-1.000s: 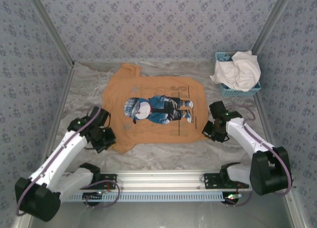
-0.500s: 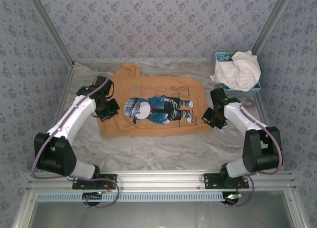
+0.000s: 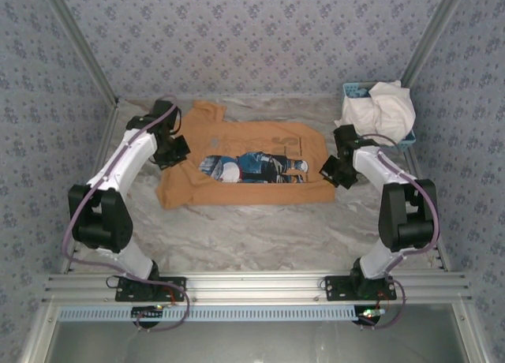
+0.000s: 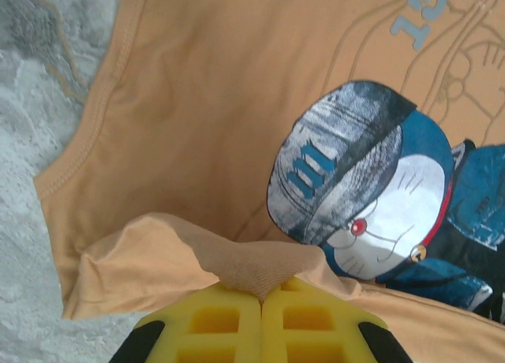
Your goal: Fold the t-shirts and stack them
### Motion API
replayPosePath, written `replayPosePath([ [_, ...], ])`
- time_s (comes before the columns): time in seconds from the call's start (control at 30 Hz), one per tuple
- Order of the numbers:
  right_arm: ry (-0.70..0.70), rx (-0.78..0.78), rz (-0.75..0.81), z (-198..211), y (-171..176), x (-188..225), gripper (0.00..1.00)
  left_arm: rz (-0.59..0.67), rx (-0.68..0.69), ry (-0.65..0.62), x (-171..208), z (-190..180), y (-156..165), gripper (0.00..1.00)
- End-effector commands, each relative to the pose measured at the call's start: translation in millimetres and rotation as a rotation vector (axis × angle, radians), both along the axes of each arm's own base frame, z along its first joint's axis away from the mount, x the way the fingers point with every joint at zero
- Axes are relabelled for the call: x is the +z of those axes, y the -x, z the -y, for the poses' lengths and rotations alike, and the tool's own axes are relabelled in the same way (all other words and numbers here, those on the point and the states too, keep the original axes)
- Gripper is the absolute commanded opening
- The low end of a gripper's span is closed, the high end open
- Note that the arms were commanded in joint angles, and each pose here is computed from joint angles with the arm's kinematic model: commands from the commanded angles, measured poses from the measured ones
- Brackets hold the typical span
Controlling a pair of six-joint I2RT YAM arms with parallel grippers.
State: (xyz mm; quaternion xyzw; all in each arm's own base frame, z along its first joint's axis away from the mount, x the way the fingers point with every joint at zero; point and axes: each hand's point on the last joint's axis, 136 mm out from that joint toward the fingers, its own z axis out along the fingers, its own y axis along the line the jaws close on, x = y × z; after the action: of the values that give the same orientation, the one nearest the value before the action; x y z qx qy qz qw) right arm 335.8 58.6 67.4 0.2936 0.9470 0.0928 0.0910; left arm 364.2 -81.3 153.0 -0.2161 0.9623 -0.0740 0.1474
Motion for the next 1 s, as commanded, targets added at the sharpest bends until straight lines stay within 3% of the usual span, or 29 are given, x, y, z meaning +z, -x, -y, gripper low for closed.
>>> replayPosePath([
  [0.0,0.011,0.007,0.006,3,-12,3,0.00,0.028,-0.020,-0.039,6,-4,-16,0.00],
  [0.97,0.006,0.025,0.018,-4,-62,-7,0.00,-0.009,-0.055,-0.144,-21,-16,-75,0.00],
])
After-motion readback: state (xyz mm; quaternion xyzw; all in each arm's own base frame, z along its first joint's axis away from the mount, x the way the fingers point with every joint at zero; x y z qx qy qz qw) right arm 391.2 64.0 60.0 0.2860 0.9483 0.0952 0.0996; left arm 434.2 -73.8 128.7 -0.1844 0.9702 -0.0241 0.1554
